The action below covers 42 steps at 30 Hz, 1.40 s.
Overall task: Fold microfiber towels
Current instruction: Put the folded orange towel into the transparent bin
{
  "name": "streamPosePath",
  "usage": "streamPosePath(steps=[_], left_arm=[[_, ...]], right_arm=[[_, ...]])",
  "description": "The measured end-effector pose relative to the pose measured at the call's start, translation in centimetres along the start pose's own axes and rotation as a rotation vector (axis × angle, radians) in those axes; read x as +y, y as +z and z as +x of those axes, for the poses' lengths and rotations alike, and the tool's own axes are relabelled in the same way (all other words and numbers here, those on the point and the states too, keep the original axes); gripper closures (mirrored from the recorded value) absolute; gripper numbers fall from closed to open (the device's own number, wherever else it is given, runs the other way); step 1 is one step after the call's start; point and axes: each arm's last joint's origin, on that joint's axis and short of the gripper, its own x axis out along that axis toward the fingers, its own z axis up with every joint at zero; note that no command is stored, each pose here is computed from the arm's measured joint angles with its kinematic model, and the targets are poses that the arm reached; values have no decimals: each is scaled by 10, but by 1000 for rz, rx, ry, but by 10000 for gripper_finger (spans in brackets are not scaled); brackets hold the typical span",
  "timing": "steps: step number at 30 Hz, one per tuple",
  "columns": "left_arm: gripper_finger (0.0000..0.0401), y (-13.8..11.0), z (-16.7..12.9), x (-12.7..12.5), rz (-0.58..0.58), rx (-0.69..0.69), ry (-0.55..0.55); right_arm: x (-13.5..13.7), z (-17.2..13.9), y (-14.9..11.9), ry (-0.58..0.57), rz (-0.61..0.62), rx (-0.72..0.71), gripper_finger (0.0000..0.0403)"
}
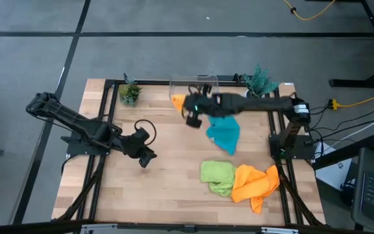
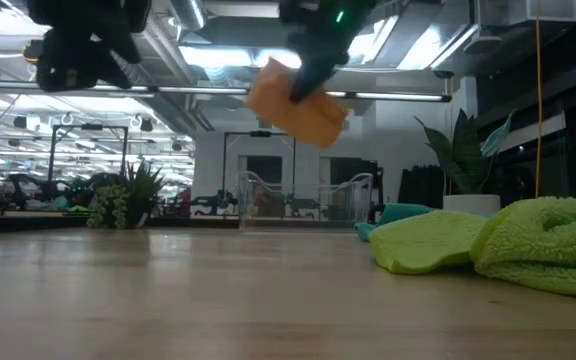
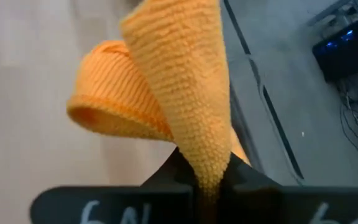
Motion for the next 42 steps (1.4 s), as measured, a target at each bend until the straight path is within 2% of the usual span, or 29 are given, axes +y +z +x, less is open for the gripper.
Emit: streamPosePath(steps=[7, 12, 16, 28, 30, 38, 42], left_arm=[[270, -1, 0, 1, 14, -14, 18], [270, -2, 1, 2, 19, -8, 35], [270, -2, 1, 2, 19, -9, 35], [270, -2, 1, 2, 17, -7, 40], [270, -2, 1, 2, 14, -8, 36], [270, -2, 1, 2, 15, -2, 33], [270, -3, 1, 2, 23, 3, 36]], right_arm=[[-60, 78, -27, -43, -10, 165, 390], [-78, 117, -46, -27, -70, 237, 390], [-81, 133, -53, -21, -78, 245, 390], [-81, 149, -50, -30, -93, 167, 389], [-80, 150, -51, -27, -89, 178, 374], [-79, 152, -51, -31, -77, 176, 267], [-75, 151, -53, 22, -36, 192, 235]])
